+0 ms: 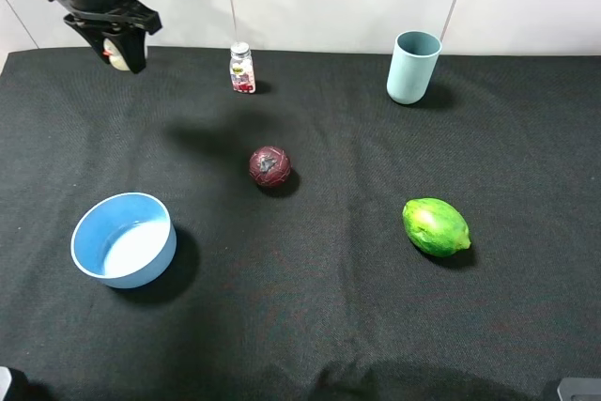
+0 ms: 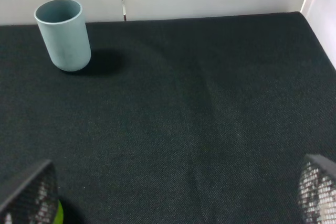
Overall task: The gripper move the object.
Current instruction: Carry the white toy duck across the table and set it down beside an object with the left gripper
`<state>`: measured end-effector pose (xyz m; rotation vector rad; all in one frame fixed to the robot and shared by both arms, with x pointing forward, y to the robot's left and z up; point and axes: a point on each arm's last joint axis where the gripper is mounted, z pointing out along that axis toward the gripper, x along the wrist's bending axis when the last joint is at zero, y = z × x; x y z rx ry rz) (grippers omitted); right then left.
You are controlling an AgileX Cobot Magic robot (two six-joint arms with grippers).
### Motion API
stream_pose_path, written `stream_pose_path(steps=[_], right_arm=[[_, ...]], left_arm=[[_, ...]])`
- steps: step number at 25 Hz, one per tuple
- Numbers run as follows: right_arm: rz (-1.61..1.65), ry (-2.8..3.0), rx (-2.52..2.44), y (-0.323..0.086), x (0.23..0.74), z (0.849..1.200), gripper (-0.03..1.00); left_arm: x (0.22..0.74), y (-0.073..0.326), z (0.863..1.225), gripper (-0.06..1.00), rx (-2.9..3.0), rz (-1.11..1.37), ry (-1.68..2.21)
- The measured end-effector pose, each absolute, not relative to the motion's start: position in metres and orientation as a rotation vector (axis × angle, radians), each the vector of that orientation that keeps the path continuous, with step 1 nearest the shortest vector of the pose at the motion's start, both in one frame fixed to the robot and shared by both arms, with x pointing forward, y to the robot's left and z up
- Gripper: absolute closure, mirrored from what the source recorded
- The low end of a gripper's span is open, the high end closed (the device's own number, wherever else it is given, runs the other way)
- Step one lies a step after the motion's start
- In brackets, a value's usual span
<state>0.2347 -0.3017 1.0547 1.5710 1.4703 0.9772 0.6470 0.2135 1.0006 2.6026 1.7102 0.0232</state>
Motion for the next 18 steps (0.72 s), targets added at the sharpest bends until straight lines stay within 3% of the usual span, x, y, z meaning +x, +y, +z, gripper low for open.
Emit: stream_pose_path(steps=[18], right_arm=[[0.977, 1.470, 1.571, -0.302, 0.235, 1.055, 0.27]], left_arm=[[0.621, 0.137, 1.006, 0.43, 2.670, 0.023, 1.576]])
